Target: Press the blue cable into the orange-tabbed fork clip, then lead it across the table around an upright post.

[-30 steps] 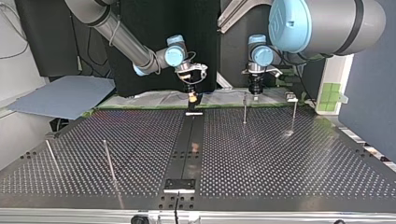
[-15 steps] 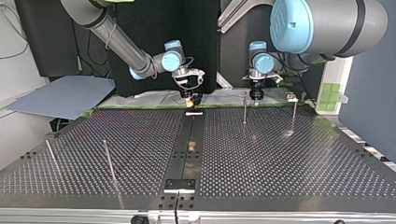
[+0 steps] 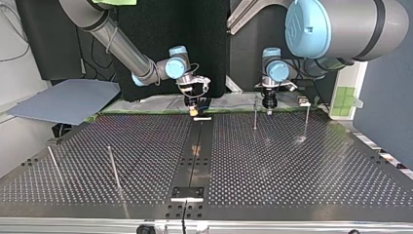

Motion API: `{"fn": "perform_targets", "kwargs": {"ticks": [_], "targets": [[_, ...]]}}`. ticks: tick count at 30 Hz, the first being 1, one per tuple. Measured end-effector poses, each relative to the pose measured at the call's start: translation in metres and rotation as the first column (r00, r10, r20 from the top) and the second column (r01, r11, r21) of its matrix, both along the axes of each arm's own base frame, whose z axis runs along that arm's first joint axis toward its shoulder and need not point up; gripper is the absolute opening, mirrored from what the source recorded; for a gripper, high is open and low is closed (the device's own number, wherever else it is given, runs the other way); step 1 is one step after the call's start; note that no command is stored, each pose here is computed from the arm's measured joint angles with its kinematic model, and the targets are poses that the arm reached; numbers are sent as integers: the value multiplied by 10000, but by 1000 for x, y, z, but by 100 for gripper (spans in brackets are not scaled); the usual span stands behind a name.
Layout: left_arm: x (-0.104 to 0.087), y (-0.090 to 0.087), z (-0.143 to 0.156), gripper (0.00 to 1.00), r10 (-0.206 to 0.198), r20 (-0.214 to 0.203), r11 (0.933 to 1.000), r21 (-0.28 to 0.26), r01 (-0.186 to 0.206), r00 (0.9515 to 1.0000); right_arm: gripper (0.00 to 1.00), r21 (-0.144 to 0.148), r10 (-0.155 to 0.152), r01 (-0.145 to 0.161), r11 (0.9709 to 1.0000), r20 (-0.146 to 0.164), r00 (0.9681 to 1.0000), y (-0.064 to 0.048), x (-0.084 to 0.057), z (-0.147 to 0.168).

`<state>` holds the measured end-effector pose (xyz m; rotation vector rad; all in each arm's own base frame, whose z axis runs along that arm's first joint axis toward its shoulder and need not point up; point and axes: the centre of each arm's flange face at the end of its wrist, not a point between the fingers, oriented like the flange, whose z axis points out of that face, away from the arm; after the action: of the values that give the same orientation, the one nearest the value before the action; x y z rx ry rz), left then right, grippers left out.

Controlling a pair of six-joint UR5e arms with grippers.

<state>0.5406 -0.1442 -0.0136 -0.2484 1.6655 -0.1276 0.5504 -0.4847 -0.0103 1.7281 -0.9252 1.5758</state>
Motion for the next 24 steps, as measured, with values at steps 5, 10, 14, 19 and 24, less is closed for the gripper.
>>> {"fn": "perform_targets", "kwargs": {"ticks": [5,10,14,19,24], "targets": [[0,4,-2,84,-180,-213,9998,104,182,9996,0,3,-3,3,10000,-3,10000,0,0,0],[-4,9,-5,100,-69,-645,9996,264,86,9979,0,7,-5,5,10000,-5,10000,0,0,0],[-10,9,-9,100,-101,-1055,9996,262,130,9944,0,9,-7,7,10000,-7,10000,0,-1,0],[-28,8,-18,100,-475,-1783,9985,188,517,9828,0,36,5,-5,10000,-28,10000,0,-1,-1],[-50,5,-27,100,-929,-2181,9954,46,962,9715,0,43,6,-6,10000,-33,10000,0,-1,-1]]}}
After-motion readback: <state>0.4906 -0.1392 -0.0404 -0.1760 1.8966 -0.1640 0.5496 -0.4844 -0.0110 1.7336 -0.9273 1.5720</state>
